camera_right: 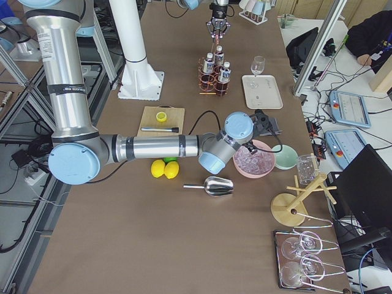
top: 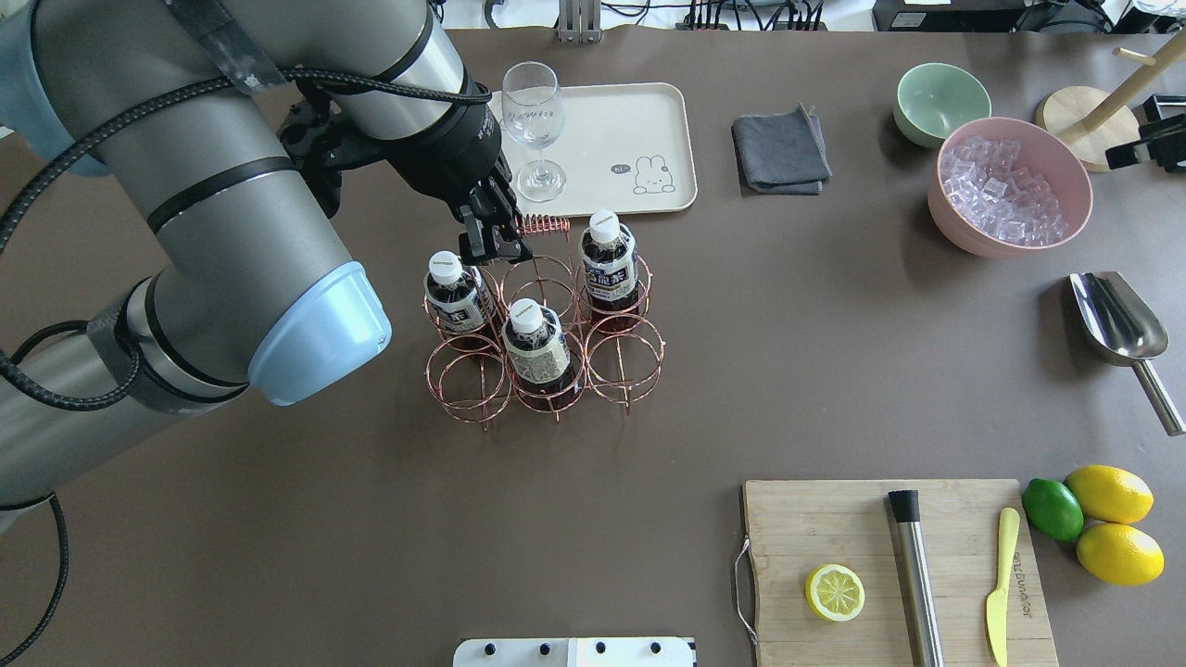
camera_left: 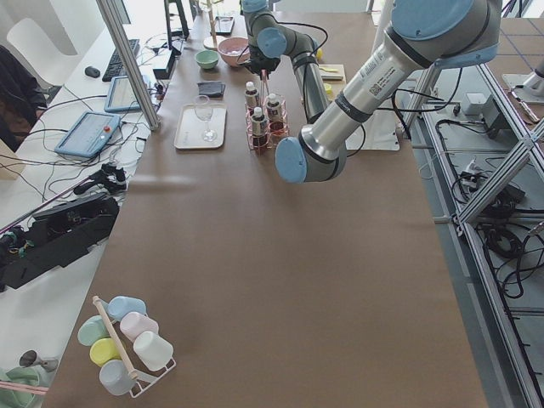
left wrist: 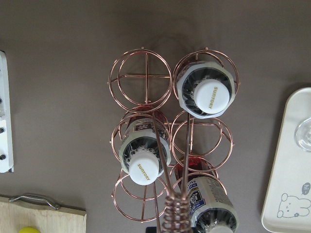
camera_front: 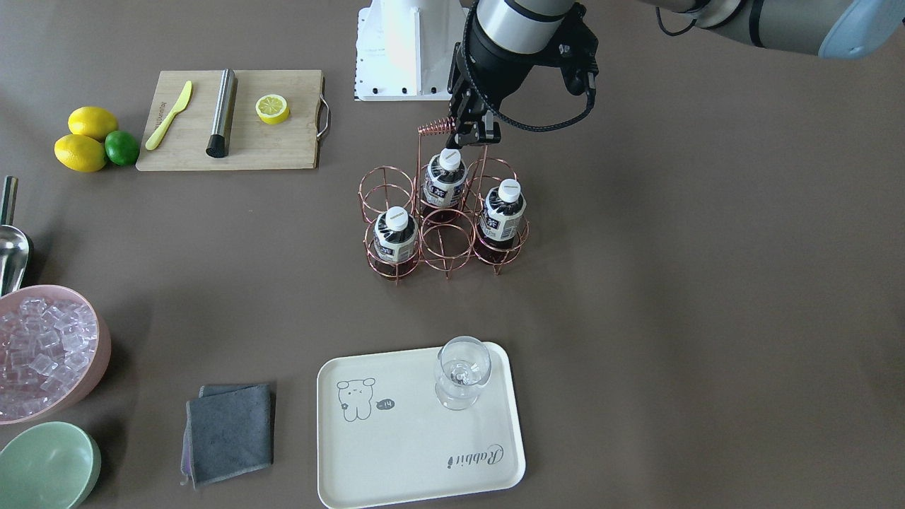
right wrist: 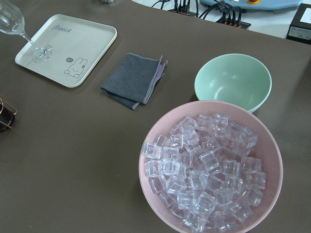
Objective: Take tea from basket to plate
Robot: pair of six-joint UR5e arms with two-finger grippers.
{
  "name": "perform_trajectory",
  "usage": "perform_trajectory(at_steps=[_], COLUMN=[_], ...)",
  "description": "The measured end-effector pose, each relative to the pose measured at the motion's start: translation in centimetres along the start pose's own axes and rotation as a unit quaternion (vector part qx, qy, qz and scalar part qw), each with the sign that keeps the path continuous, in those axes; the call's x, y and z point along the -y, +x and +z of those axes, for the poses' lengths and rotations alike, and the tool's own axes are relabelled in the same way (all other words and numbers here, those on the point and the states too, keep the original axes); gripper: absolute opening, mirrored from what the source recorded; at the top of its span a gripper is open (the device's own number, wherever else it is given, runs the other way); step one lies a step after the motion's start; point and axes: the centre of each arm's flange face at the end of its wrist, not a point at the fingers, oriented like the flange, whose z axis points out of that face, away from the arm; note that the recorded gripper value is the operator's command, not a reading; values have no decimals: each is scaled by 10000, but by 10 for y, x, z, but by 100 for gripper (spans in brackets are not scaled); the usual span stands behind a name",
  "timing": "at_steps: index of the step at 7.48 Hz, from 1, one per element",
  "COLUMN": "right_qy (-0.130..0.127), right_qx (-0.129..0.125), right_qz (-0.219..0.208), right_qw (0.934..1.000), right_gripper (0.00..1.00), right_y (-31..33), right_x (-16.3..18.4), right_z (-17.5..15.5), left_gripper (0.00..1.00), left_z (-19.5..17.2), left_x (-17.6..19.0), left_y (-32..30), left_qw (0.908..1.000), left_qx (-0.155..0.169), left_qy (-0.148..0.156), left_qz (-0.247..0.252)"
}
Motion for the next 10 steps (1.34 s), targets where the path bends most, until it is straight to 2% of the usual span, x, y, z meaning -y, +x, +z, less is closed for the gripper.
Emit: perform_trajectory(at_steps=[2, 3, 4, 5, 6, 7, 8, 9, 10], right_qy=[101, 236, 414, 697, 1245, 1870, 2321, 2645, 2850], right_qx=[34, 80, 166, 293, 551, 837, 1029, 1119, 1113], right_qz=[-269, -306, -189, -90, 35, 150, 145, -138, -552], right_qw=[9996, 9992, 9988, 9971, 9907, 9787, 9671, 9578, 9504], right_gripper=[94, 95, 98, 98, 98, 98, 99, 99, 99], right_y=[-50, -85, -116, -152, -203, -253, -288, -313, -328], right_x=[65, 80, 80, 73, 59, 40, 35, 39, 43], right_z=[52, 89, 124, 160, 201, 236, 250, 250, 246], left_gripper=[0, 0, 0, 0, 0, 0, 0, 0, 0], left_z=[1, 3, 4, 3, 2, 2, 1, 0, -1], left_x=[2, 5, 6, 6, 6, 6, 6, 5, 6], left_y=[1, 1, 1, 0, 0, -1, -1, -1, -1], left_qw=[10000, 10000, 10000, 10000, 10000, 10000, 10000, 10000, 10000], left_qx=[9, 20, 24, 23, 21, 19, 19, 14, 6], left_qy=[13, 29, 33, 24, 17, 11, 8, 2, -6], left_qz=[-12, -28, -31, -24, -18, -13, -11, -7, -4])
